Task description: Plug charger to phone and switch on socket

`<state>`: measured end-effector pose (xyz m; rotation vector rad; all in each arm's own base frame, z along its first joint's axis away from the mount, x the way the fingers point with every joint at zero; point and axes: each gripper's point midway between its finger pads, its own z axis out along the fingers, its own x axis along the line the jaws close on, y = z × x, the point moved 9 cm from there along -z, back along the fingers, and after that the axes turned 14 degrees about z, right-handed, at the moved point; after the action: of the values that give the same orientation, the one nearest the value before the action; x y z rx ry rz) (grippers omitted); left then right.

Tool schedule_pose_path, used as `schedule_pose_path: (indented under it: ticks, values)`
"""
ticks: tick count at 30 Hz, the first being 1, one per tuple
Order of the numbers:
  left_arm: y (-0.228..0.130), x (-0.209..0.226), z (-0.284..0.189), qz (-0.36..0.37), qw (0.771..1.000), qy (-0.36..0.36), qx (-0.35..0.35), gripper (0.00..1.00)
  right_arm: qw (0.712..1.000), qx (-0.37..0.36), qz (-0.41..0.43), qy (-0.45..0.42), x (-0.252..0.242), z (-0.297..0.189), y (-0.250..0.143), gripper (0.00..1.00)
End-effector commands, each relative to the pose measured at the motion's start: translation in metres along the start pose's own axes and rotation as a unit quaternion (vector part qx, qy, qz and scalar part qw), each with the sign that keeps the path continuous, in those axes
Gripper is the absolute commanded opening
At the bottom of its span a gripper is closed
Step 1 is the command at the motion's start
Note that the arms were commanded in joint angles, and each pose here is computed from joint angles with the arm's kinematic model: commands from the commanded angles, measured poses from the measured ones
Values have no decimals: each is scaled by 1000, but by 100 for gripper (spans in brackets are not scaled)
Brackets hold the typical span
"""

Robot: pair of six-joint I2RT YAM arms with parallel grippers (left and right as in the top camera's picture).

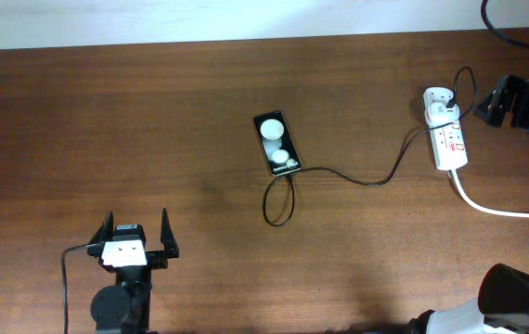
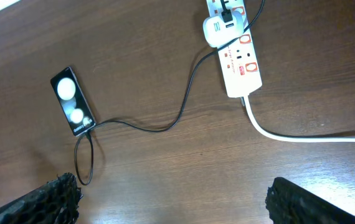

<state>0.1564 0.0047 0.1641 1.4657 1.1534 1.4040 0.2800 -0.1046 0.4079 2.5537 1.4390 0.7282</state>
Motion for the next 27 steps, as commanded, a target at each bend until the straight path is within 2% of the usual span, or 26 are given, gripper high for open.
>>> schedule_pose_path:
  ticks: [1, 17, 19, 23, 27]
  values:
    - [0, -1, 0, 9, 1000, -6, -2, 99, 1000, 6, -2, 3, 1, 2, -1, 99]
    - [0, -1, 0, 9, 1000, -6, -2, 99, 1000, 5, -3, 1, 1, 2, -1, 99]
    - [0, -1, 0, 9, 1000, -6, -2, 99, 999, -5, -16, -46, -7, 1, 2, 99]
    - [0, -1, 0, 9, 1000, -6, -2, 99, 999, -6, -16, -44, -6, 1, 2, 99]
    - [0, -1, 0, 9, 1000, -6, -2, 99, 998, -49, -25, -22, 0, -2, 12, 99]
